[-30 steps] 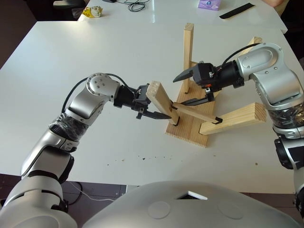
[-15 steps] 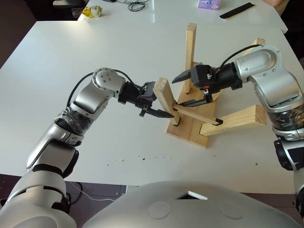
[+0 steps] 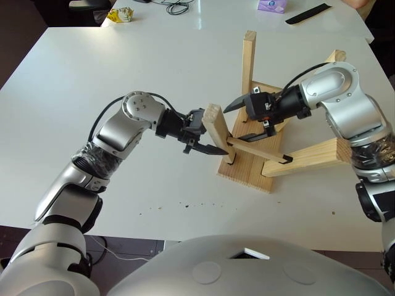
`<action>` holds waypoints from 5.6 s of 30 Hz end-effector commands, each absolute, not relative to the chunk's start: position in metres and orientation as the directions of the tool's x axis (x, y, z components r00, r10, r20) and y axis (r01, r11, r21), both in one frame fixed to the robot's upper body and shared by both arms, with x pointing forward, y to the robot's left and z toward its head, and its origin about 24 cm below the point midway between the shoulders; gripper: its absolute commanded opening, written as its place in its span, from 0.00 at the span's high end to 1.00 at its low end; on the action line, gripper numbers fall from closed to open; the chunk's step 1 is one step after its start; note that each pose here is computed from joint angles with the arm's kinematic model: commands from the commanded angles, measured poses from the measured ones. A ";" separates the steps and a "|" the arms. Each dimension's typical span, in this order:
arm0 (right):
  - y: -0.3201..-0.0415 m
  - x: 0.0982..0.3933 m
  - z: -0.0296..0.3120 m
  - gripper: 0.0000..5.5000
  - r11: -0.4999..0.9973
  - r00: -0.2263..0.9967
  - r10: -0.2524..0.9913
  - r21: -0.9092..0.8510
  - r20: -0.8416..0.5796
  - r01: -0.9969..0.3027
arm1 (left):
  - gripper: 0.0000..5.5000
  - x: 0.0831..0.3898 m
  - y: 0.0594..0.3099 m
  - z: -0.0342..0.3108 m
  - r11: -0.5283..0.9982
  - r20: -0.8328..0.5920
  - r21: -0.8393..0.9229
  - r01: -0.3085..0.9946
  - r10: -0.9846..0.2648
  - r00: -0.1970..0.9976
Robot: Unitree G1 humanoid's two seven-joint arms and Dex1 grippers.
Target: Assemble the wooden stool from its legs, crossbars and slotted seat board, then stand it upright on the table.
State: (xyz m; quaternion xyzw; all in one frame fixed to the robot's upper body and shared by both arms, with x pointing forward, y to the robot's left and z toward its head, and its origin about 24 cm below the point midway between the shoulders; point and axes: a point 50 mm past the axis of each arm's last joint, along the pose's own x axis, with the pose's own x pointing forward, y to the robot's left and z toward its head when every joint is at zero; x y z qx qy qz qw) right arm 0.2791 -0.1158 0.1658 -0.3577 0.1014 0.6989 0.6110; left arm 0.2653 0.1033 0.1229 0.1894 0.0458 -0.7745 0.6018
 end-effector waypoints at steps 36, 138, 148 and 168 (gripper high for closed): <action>-0.134 0.163 0.257 0.30 0.546 0.534 0.836 -0.276 0.123 -0.791 | 0.62 0.237 0.149 0.043 0.086 -0.648 0.051 0.995 -0.755 0.098; -0.166 0.181 0.203 0.30 0.889 0.853 0.337 0.164 0.397 -0.428 | 0.62 0.254 0.149 0.078 0.271 -0.512 0.097 0.958 -0.811 0.281; -0.188 0.190 0.193 0.30 0.926 0.892 0.291 0.133 0.345 -0.354 | 0.62 0.258 0.151 0.074 0.279 -0.533 0.052 0.959 -0.805 0.263; -0.253 0.206 0.134 0.30 0.997 0.988 -0.068 0.039 0.136 0.064 | 0.24 0.258 0.174 0.080 0.615 -0.397 -0.137 0.776 -0.752 0.526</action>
